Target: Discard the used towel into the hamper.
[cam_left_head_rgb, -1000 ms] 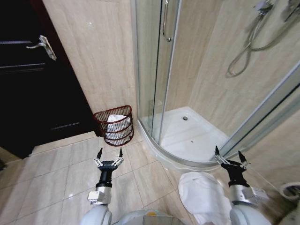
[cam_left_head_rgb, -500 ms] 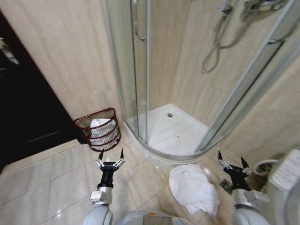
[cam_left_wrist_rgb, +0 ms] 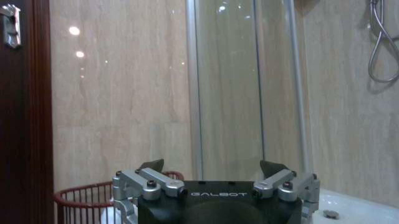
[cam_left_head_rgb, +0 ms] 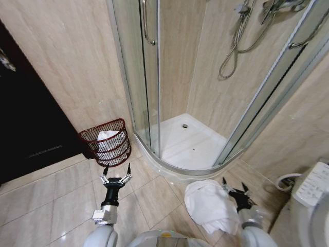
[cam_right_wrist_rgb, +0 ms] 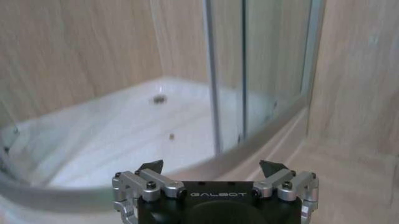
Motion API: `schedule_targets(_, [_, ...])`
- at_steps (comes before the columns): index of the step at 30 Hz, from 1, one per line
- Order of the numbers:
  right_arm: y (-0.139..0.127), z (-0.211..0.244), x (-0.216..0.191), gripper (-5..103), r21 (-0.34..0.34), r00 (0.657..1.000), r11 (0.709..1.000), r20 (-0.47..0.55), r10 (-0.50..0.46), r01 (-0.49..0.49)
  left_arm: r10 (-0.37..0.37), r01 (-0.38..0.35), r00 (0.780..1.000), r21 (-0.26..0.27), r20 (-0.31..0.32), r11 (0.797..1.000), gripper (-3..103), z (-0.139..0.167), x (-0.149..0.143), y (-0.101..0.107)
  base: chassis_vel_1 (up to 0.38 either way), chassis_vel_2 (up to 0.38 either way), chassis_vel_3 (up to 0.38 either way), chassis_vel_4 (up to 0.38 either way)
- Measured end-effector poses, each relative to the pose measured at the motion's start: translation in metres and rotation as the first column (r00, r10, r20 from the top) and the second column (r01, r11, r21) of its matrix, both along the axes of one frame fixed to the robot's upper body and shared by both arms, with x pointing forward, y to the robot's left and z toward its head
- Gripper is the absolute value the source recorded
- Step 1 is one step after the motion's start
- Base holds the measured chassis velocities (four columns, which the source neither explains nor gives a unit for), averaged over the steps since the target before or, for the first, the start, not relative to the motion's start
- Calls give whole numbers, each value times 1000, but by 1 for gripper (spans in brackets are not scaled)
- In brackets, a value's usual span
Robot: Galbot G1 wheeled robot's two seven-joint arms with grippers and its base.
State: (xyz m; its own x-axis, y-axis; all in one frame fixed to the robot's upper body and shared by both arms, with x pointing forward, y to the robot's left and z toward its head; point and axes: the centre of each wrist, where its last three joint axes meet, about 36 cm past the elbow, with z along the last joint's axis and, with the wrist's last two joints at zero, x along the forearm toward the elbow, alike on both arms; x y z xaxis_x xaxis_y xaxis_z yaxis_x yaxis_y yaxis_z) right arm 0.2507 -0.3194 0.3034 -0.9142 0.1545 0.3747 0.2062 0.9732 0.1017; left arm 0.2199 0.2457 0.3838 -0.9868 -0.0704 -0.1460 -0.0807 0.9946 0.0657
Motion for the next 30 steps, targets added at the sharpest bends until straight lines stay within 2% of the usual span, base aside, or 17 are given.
schedule_targets(5, [5,-46,12,100,15,995,1000,-102,-6,7,33,-34,999,33,38,999,100,2,0,11,0,0,0,0])
schedule_targets(11, [10,-81,13,100,15,983,1000,-184,-8,11,67,-68,997,32,44,997,100,3,-5,19,0,0,0,0])
schedule_targets(15, [14,-90,10,100,27,972,1000,-234,0,7,69,-70,997,25,36,997,100,-2,-8,20,0,0,0,0])
schedule_targets(18, [15,-94,8,100,42,948,999,-317,1,13,68,-69,997,23,36,997,100,-2,-9,20,0,0,0,0])
schedule_targets(19, [15,-94,8,100,42,948,999,-317,1,13,68,-69,997,23,36,997,100,-2,-9,20,0,0,0,0])
schedule_targets(22, [12,-97,11,100,45,918,998,-395,-13,33,63,-65,997,28,42,998,100,0,-10,20,0,0,0,0])
schedule_targets(30, [1,-107,13,100,81,901,997,-432,31,4,55,-57,997,44,46,997,100,-1,-12,20,0,0,0,0])
